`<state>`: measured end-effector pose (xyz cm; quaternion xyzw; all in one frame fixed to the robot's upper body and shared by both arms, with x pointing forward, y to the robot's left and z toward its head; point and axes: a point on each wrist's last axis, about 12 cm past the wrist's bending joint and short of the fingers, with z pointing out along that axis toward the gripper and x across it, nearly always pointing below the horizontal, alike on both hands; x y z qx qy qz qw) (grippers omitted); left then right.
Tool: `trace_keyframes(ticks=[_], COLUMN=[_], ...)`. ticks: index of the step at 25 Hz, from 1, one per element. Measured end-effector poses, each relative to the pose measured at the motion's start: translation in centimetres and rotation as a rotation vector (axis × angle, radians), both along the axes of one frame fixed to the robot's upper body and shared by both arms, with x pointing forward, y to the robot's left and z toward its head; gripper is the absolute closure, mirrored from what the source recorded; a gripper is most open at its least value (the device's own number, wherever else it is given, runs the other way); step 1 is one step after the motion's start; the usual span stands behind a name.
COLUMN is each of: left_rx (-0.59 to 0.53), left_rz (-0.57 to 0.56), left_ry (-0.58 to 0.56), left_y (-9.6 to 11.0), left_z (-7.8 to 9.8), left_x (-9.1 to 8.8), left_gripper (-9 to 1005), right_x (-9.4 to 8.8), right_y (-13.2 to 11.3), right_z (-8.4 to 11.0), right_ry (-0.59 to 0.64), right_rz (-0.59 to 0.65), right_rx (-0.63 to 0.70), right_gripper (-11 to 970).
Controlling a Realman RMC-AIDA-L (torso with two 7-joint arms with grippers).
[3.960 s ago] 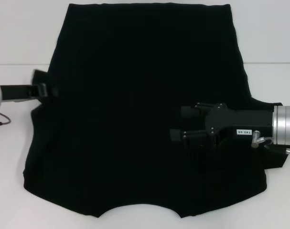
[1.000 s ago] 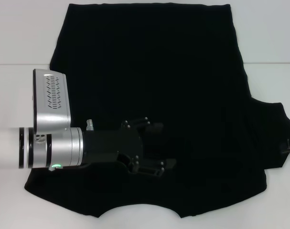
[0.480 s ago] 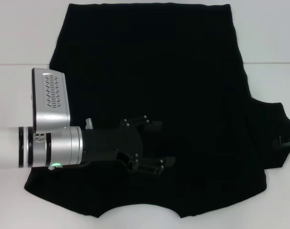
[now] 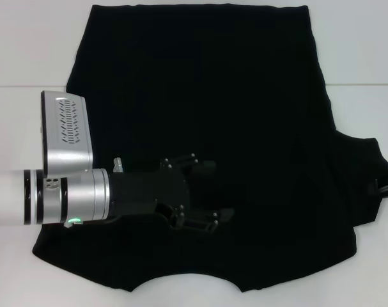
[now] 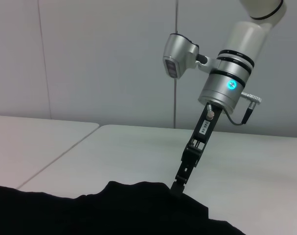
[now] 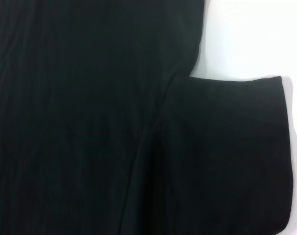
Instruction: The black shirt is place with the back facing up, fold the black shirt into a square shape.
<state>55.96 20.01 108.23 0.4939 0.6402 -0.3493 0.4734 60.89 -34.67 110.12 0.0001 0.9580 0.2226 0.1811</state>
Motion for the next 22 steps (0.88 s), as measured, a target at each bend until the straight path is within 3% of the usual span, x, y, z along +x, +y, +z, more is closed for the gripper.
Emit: trace_keyframes(ticks=[8,13,22], left_rx=[-0.002,-0.003,-0.020], left_rz=[0.007,0.009,0.024], left_ry=[0.003,0.003,0.003], left_y=[0.2,0.2,0.4], left_z=[-0.1,-0.1,0.0], left_x=[-0.1,-0.1,0.0], left_gripper=[44,44,45], right_x=[0.0,-0.3,-0.2], right_y=[0.2,-0.1,-2.6], right_z=[-0.2,-0.3,-0.1], right_ry=[-0.001,0.001,-0.104], right_rz=[0.000,-0.011,-0.108], right_rx=[0.002,0.001,0.013], right_gripper=[645,873,954])
